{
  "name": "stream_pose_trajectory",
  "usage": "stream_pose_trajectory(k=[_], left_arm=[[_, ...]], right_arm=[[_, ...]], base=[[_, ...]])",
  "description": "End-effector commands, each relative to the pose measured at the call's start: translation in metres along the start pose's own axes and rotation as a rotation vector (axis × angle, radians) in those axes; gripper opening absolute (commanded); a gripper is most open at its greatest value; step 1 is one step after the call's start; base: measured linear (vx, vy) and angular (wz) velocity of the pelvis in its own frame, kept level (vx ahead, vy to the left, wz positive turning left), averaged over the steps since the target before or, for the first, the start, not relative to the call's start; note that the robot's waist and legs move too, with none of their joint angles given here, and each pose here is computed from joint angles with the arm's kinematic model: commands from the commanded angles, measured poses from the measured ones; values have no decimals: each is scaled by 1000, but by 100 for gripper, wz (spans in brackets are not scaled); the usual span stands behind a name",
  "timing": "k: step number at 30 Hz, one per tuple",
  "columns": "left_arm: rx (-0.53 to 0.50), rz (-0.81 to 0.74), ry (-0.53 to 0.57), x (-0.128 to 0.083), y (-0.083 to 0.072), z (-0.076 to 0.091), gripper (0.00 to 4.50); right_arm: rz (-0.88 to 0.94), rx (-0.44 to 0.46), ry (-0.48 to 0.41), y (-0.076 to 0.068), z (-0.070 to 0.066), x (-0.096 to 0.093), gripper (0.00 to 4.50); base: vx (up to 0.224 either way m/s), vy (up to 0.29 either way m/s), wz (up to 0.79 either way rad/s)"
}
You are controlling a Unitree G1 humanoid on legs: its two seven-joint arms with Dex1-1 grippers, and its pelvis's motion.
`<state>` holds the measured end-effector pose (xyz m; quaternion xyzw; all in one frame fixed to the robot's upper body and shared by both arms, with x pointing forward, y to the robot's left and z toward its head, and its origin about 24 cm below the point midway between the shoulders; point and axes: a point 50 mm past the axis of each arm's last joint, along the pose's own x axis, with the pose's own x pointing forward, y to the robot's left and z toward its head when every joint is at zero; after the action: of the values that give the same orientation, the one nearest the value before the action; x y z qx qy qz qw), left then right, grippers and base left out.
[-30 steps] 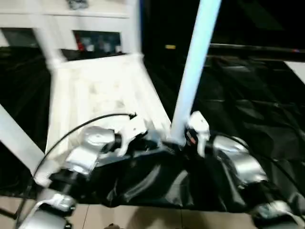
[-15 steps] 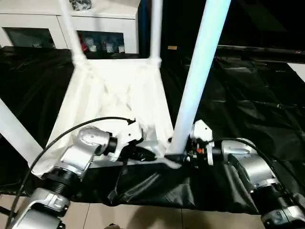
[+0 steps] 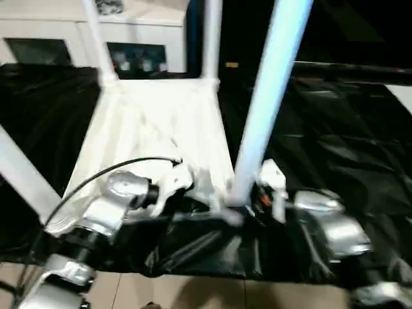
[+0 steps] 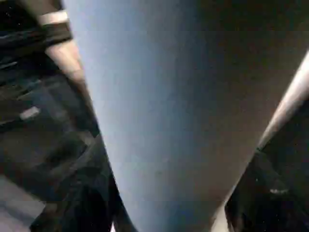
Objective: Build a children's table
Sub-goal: Rotate leg to tighten
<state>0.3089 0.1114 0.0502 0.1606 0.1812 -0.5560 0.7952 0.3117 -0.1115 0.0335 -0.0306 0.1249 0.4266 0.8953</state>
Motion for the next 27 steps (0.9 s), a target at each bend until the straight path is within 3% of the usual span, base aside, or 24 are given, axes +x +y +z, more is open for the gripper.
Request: stream_pose_trajectory(k=[1,6,11,13,17,21,23,27], left_arm=[[-15,106,-64,17,-1,18,0],[-60,198,-90,32,-5,24,0],[-51,170,-116,43,-13,32,0],[-37,167,-111,43,-13,32,0],[1,93,-99,35,-14,29,0],[19,51,-85,31,-14,26,0],[55,-18,-52,21,-12,20,0],[73,-113,-36,11,-10,17,0]], right_arm=[[-114,49,26,7,-4,21,250],[-263,80,35,8,-2,38,248],[-256,116,-17,15,7,49,248],[-241,134,-27,15,7,49,304],[-192,59,-27,11,10,42,352],[-142,31,-27,9,11,37,352],[10,-41,-23,10,10,24,352],[189,-92,4,14,7,8,352]], base=[[0,0,0],[0,0,0],[0,0,0],[0,0,0],[0,0,0],[0,0,0],[0,0,0],[0,0,0]])
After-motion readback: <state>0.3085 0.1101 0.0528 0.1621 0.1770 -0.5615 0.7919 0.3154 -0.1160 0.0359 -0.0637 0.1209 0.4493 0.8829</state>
